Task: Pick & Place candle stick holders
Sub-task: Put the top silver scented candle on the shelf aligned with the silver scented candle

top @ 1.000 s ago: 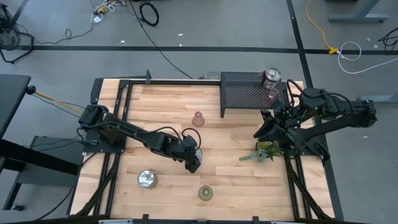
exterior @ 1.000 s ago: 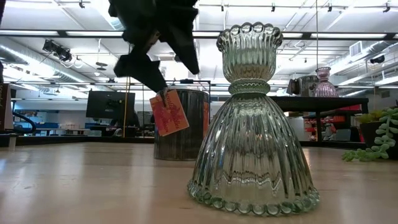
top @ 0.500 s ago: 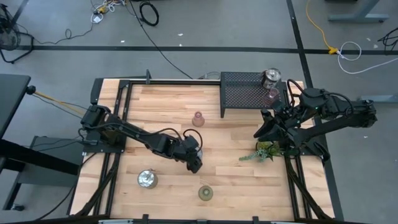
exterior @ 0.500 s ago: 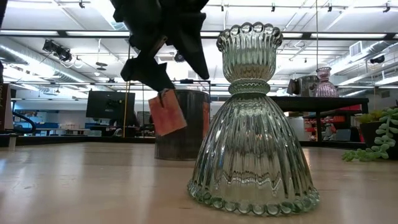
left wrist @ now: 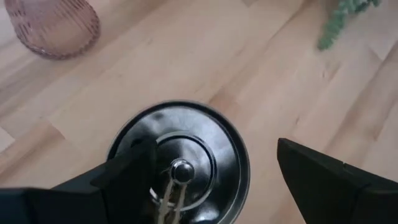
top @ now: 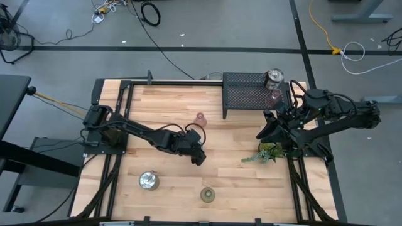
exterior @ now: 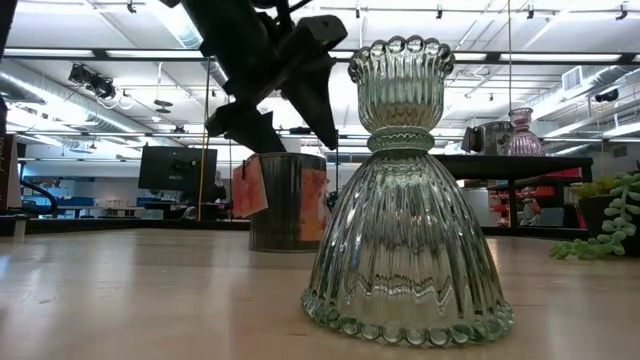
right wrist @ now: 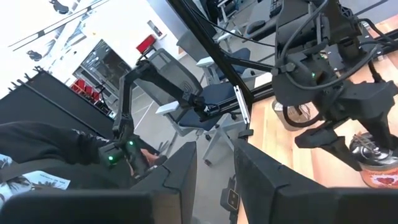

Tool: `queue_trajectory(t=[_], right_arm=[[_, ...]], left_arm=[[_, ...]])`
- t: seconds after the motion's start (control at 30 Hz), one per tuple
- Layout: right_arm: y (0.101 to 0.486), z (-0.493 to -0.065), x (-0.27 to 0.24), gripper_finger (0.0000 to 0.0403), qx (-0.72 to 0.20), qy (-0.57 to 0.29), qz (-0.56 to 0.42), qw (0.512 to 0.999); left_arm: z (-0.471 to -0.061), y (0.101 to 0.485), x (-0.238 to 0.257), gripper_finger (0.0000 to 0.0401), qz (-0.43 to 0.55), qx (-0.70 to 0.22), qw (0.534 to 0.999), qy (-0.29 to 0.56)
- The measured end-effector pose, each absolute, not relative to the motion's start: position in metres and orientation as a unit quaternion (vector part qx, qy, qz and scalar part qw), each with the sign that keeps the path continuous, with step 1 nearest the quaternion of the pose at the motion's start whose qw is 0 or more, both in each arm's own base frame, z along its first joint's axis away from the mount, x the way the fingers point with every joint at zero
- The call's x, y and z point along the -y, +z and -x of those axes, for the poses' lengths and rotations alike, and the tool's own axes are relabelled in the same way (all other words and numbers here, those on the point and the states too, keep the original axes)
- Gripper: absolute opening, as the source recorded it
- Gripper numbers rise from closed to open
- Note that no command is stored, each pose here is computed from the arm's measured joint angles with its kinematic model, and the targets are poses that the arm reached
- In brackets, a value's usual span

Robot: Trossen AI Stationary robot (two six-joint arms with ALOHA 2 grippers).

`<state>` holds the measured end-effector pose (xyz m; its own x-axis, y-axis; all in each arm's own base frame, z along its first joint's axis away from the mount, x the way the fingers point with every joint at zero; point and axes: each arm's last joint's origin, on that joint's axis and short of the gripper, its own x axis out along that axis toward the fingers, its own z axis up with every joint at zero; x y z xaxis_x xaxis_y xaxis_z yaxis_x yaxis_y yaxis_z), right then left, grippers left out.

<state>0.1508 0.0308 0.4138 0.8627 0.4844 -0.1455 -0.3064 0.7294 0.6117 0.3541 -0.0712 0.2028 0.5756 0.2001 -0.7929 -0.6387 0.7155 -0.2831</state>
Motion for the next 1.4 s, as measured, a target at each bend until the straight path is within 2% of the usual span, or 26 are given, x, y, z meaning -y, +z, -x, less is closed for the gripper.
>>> queue_trajectory(t=[0.3,0.73,1.4], right_arm=[[0.413,-0.151,-0.031,0.0107,-0.153,0.215,-0.292,0.919],[0.413,-0.151,-0.030,0.0107,-0.147,0.203,-0.291,0.923],[0.413,-0.151,-0.030,0.0107,-0.146,0.204,-0.288,0.924]], left_arm=[[-0.351,0.243,0.064,0.0337,0.215,-0.436,0.831,0.271],[-0.349,0.230,0.066,0.0337,0.220,-0.487,0.803,0.264],[-0.362,0.218,0.069,0.0337,0.227,-0.486,0.810,0.237]])
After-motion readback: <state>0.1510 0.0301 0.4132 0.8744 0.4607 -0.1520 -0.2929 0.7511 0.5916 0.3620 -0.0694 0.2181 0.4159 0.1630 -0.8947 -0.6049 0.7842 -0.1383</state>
